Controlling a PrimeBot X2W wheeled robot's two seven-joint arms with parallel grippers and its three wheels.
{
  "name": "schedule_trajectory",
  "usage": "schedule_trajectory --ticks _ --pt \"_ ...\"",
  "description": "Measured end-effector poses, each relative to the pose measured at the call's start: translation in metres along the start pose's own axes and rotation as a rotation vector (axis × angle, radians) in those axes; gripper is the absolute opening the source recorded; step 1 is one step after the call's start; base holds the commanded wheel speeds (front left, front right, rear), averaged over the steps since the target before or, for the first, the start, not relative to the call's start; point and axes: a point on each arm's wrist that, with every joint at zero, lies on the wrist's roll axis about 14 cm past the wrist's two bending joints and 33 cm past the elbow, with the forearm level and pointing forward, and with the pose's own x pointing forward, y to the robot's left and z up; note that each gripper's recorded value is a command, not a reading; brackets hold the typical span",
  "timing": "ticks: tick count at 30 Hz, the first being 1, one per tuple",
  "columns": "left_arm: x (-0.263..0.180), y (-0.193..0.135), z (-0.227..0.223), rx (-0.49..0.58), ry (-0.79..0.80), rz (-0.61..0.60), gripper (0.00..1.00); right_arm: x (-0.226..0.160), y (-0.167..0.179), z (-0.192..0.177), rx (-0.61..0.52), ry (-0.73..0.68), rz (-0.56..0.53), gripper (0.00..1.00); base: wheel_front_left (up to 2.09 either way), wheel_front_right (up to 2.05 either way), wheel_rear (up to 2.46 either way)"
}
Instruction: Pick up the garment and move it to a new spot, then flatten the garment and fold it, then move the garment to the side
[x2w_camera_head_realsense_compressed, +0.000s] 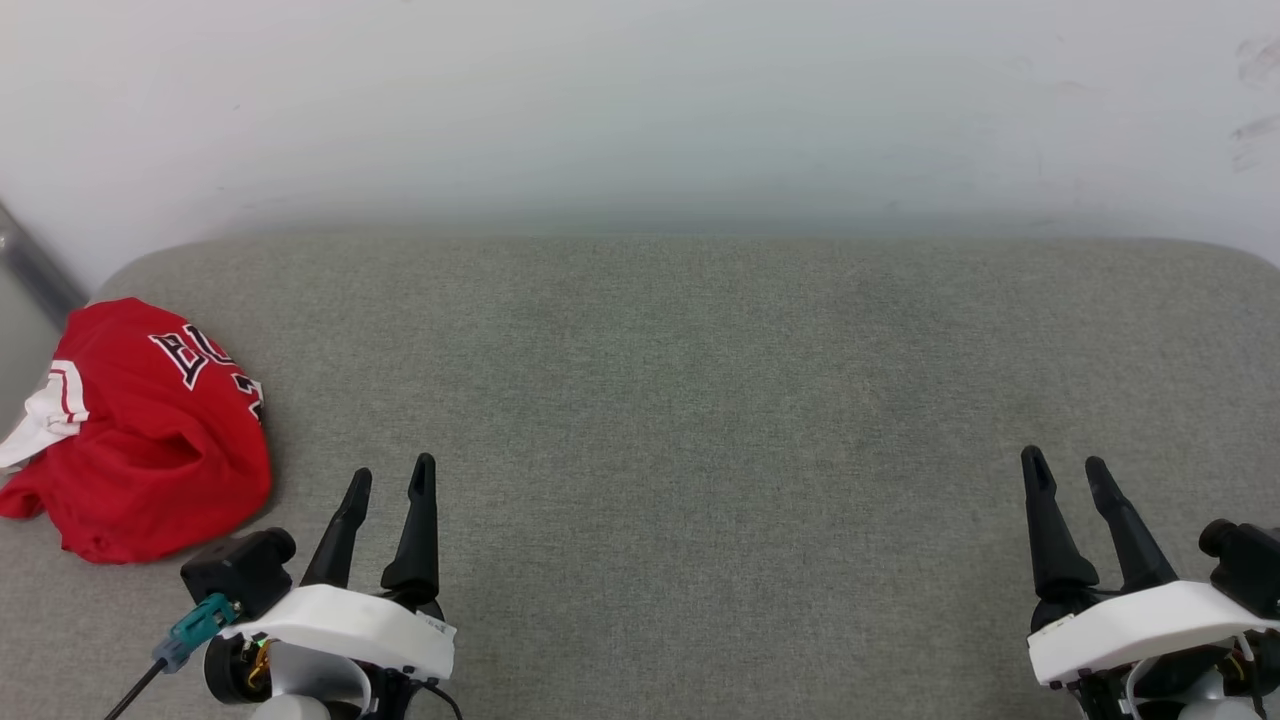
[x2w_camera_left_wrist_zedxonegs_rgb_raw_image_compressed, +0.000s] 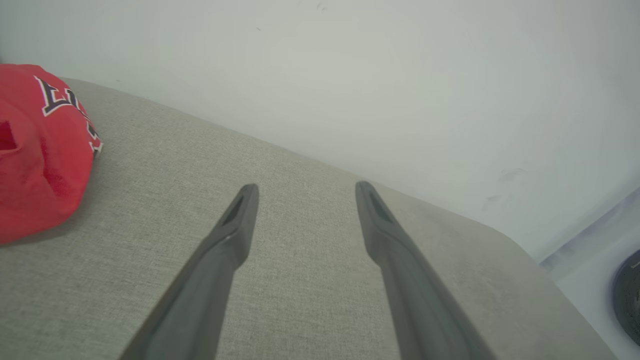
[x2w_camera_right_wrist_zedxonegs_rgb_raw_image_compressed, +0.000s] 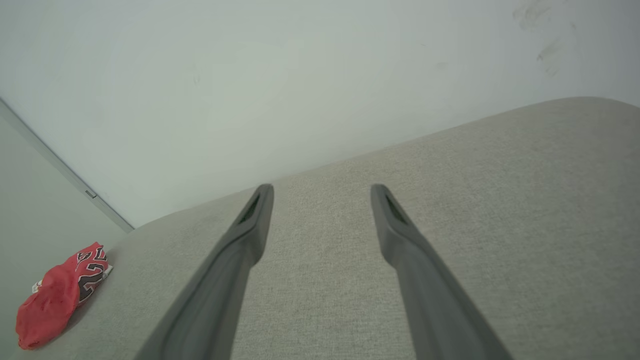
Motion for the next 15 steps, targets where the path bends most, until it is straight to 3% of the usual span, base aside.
schedule_trajectory --ticks 15 --pt "-0.0014 -0.0069 0.0005 0.172 -0.013 -0.035 1.00 -0.0012 0.0032 0.0025 -0.143 0.001 0.014 1.00 0.00 0.00 0.00"
